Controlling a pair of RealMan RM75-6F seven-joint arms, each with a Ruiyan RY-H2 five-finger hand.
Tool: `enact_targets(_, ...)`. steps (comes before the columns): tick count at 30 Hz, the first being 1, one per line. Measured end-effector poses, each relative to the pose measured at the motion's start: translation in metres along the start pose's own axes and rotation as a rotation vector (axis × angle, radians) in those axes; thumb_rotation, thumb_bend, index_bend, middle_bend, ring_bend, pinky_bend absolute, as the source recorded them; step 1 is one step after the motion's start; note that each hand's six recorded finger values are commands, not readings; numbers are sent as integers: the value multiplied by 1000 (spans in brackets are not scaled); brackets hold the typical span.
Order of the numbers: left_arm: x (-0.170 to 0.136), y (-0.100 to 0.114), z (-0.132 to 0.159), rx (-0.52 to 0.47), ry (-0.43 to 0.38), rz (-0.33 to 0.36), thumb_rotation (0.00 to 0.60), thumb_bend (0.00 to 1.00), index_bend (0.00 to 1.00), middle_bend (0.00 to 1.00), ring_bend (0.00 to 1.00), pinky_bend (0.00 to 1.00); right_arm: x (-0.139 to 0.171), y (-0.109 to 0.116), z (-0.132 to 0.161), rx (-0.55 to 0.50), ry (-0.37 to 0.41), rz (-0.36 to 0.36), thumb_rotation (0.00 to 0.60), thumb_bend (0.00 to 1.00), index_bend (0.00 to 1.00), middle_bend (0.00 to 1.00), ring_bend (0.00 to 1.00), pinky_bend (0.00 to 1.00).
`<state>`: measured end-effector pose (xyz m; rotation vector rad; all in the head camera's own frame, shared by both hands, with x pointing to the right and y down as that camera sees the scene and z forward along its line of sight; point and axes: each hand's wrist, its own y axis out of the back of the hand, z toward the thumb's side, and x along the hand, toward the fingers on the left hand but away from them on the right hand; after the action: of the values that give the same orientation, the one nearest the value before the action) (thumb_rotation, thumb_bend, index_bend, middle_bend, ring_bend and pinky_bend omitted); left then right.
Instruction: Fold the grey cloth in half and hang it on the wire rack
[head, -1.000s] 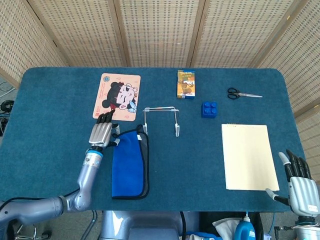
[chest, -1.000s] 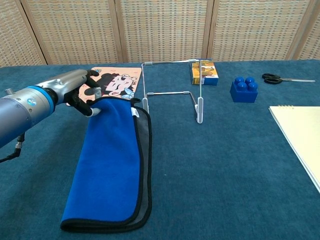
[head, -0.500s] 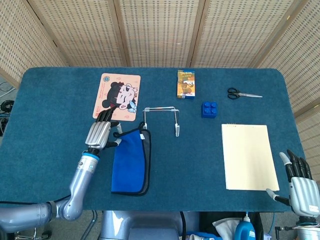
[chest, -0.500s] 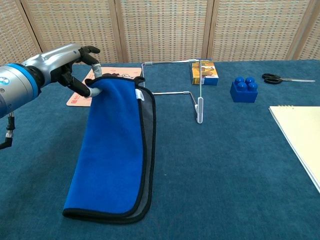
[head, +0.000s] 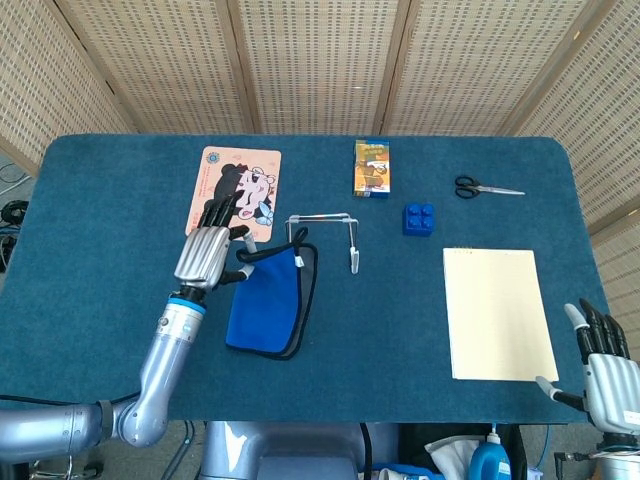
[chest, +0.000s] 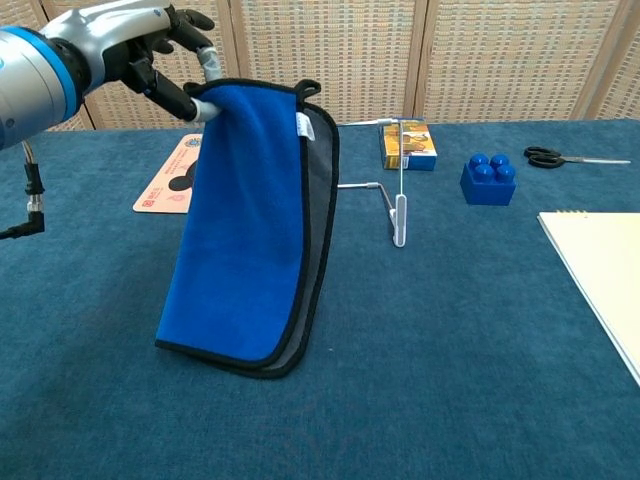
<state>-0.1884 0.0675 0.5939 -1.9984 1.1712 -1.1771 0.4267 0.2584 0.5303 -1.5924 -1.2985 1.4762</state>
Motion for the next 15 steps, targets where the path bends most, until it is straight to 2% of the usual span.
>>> enact_targets(8, 12, 16, 31, -46, -15, 9, 600, 537, 871, 0, 0, 0, -2, 0, -3, -7, -10, 2, 600, 0, 0, 0, 0, 0)
enact_targets(15, 32, 29, 70, -100, -7, 18, 600, 535, 873, 0, 0, 0, -4, -2, -4, -10, -13, 12, 600, 0, 0, 0, 0, 0)
